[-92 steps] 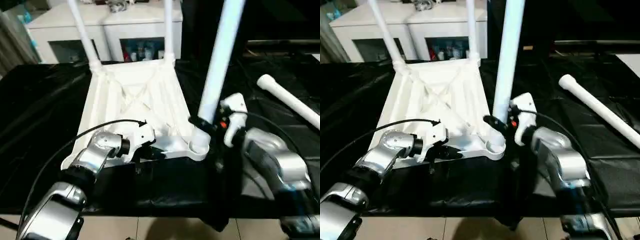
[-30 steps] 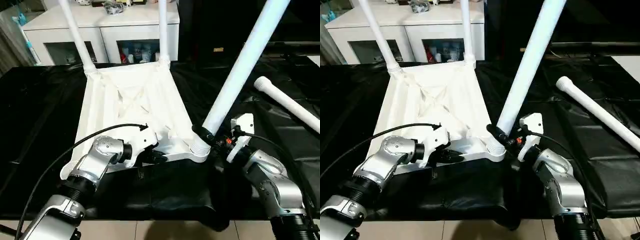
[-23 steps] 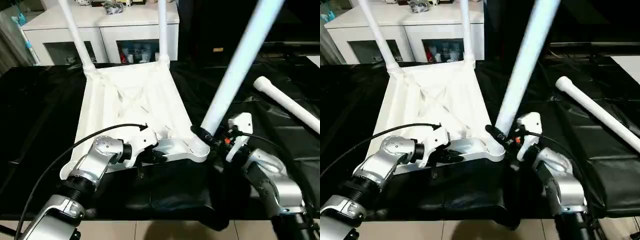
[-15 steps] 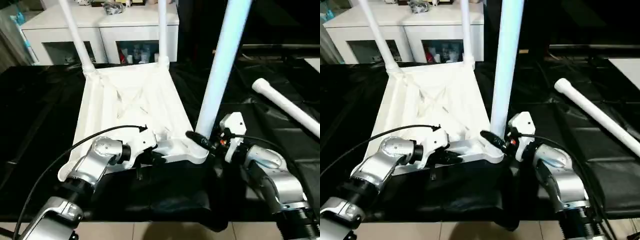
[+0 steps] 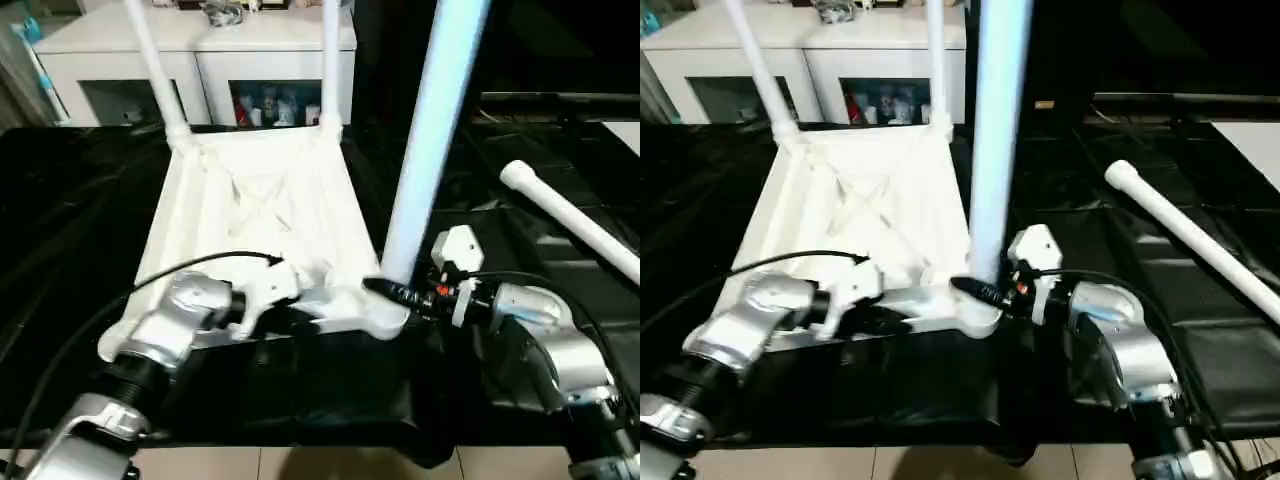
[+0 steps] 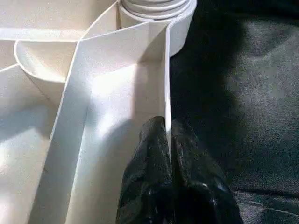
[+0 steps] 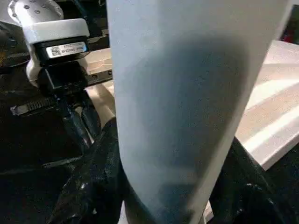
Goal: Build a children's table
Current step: Pick table leg
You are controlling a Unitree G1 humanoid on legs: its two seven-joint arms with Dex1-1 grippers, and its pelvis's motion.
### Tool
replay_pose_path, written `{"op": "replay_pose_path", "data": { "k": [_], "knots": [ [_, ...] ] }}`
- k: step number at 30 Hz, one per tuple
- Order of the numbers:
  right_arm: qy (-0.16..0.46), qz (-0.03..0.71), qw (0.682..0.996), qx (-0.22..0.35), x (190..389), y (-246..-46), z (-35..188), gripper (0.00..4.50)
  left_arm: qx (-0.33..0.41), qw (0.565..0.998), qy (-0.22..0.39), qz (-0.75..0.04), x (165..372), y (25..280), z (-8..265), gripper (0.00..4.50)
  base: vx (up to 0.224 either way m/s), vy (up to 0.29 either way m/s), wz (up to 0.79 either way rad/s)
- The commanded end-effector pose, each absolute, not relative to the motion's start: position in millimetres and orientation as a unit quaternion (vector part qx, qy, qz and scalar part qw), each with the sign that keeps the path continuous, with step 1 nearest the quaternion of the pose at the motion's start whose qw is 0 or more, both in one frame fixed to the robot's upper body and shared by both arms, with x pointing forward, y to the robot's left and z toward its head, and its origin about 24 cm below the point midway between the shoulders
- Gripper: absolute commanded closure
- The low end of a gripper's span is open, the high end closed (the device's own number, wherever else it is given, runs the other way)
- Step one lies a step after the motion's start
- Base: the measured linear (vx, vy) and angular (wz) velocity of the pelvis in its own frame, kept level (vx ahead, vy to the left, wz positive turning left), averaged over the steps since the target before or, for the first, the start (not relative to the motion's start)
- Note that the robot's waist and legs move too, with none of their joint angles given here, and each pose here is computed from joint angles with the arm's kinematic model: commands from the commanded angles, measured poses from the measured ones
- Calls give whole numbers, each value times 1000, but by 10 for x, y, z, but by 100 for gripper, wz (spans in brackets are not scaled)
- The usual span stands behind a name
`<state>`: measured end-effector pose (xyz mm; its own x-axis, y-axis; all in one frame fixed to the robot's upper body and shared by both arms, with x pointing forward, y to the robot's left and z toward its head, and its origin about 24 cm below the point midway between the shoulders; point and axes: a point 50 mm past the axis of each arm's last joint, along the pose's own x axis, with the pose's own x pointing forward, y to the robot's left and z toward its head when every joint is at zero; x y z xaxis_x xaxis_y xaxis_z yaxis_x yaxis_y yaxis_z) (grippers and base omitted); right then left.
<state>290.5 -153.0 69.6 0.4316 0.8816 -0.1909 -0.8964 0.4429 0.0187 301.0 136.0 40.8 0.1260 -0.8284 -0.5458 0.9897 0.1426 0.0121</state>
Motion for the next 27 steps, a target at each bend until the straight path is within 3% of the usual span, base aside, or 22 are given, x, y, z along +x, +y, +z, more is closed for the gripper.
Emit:
{"op": "replay_pose_path", "data": {
  "k": [1, 10, 15, 22, 26, 27],
  "knots": [
    [205, 504, 838, -44, 2784, -1676, 249, 266, 202, 690, 188, -669, 3009, 1300, 529, 450, 0, 0, 0],
    [216, 500, 837, -45, 2769, -1668, 160, 266, 213, 695, 211, -654, 3046, 1362, 492, 450, 0, 0, 0],
    [223, 361, 905, -32, 2895, -1711, -39, 266, 161, 756, 215, -597, 3106, 1277, 399, 450, 0, 0, 0],
    [230, 260, 938, -21, 3001, -1657, -145, 266, 123, 812, 227, -524, 3190, 1091, 335, 450, 0, 0, 0],
    [239, 139, 961, -24, 3185, -1571, -190, 266, 99, 857, 262, -433, 3308, 841, 291, 450, -27, 14, -4],
    [239, 139, 961, -24, 3185, -1571, -190, 266, 99, 857, 262, -433, 3308, 841, 291, 450, 0, 0, 0]
  ]
}}
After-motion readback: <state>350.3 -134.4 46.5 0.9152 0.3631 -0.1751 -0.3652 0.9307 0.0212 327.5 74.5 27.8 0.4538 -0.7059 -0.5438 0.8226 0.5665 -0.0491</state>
